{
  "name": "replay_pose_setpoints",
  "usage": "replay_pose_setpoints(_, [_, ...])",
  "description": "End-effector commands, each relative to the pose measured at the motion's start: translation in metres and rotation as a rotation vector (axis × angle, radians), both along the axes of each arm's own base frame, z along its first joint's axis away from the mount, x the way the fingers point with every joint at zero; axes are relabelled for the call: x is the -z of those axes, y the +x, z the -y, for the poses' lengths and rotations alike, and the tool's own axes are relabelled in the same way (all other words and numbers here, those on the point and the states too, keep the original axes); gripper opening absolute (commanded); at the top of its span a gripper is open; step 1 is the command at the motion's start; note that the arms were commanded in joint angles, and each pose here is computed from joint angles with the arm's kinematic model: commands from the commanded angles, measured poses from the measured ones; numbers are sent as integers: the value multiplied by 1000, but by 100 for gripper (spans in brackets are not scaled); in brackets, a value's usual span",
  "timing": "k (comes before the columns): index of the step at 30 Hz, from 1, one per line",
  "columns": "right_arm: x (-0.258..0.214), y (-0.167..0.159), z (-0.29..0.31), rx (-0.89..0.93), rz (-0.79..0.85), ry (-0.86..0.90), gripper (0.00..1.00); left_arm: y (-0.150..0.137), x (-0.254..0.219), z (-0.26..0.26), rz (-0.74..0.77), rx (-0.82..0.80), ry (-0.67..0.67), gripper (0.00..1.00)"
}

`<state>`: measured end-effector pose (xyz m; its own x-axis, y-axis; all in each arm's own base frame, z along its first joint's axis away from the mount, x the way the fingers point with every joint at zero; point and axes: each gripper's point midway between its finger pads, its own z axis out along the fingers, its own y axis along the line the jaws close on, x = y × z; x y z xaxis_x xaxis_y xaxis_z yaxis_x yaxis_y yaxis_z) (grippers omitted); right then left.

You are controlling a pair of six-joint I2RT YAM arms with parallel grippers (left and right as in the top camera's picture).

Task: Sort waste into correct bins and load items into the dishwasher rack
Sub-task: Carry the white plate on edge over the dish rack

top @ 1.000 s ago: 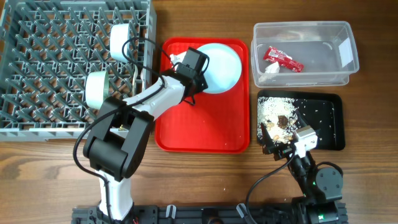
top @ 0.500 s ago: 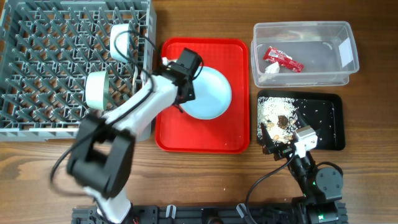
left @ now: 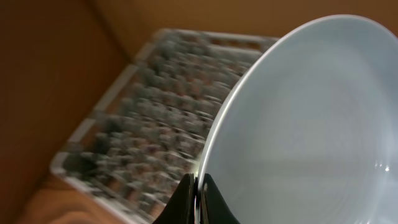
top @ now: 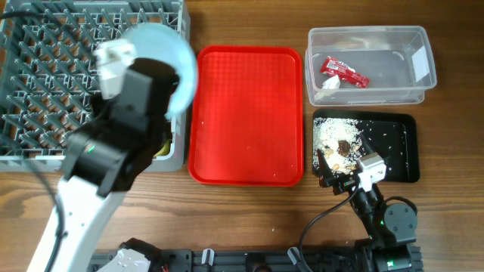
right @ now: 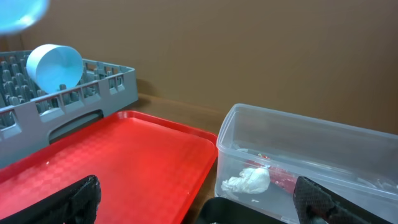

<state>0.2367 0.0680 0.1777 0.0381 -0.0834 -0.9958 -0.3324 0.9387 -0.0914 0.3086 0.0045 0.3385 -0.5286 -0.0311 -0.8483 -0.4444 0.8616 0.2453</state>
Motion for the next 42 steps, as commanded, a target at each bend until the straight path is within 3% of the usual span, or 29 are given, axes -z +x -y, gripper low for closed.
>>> replay_pose_setpoints(1, [-2, -1, -1, -10, 6, 15, 100, -20, -25, -49, 8, -159, 179, 4])
replay_pose_setpoints(7, [-2, -1, -1, -10, 6, 15, 100, -2, -23, -57, -16, -171, 222, 4])
replay_pose_setpoints(12, [-2, -1, -1, -10, 6, 14, 100, 22, -23, -51, -77, -138, 357, 4])
replay_pose_setpoints(21, [-2, -1, -1, -10, 6, 14, 100, 56, -16, -91, -121, -257, 440, 4])
replay_pose_setpoints(29, [-2, -1, -1, -10, 6, 14, 100, 83, -1, -130, -218, -246, 501, 4])
replay_pose_setpoints(42, [-2, -1, -1, -10, 6, 15, 100, 111, 41, -165, -264, -239, 443, 4])
